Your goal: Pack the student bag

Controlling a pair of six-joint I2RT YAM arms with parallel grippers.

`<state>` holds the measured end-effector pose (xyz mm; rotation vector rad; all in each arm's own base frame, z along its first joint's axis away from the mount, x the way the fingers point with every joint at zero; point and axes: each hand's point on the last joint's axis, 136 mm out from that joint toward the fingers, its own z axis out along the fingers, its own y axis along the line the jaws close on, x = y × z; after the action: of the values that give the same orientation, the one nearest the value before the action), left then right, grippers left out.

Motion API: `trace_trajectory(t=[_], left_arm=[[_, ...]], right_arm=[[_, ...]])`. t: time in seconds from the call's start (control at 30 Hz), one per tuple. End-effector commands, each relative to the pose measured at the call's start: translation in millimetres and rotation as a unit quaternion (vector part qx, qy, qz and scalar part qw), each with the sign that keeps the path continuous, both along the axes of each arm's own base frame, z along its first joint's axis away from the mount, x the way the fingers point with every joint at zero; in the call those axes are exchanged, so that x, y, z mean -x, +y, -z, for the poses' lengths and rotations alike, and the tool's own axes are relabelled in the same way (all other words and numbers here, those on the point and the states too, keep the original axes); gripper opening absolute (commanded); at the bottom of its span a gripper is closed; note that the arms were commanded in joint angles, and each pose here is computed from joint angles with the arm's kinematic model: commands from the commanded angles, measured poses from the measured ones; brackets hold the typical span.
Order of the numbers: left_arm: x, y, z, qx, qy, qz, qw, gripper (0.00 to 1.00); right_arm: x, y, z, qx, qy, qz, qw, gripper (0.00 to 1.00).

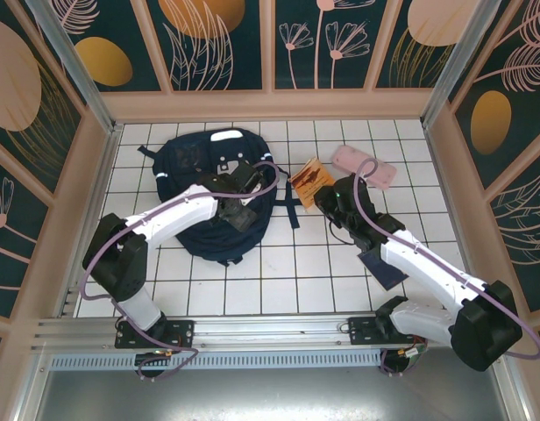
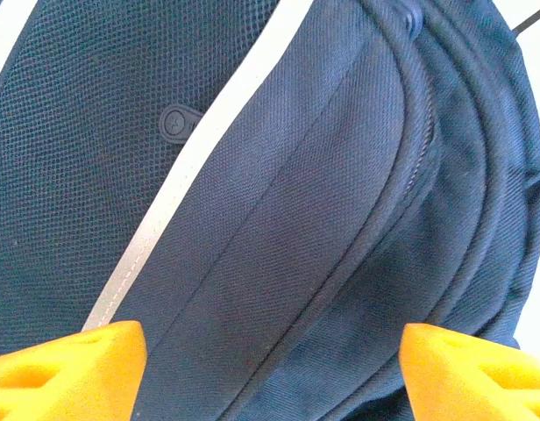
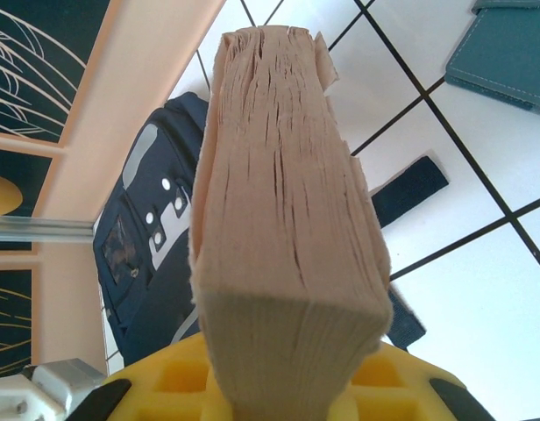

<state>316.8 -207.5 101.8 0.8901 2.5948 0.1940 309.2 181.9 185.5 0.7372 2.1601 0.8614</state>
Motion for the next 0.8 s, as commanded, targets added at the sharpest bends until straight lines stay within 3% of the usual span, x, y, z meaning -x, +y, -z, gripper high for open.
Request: trace_trajectory(t=[0.0,0.37,0.5,0.77], left_arm=[[4,16,13,-0.054,0.004,0.013,0.998,0.72],[-10,23,36,-0.1,-0.003,-0.007,0.995,0.49],[-24,26,22,-0.108,-0.046,-0.03,0.993,0.32],[-39,19,-27,-0.063,-0.124,-0.037,0.99,0.16]], right_arm=[[-3,-2,-15,-0.023,-0.022,0.008,0.999,0.0],[-4,4,-13,-0.029,-0.012,0.001,1.0,0.0],[-4,3,-11,-0.027,-0.01,0.006,1.0,0.0],[-4,3,-10,-0.028,-0.006,0.006,1.0,0.0]])
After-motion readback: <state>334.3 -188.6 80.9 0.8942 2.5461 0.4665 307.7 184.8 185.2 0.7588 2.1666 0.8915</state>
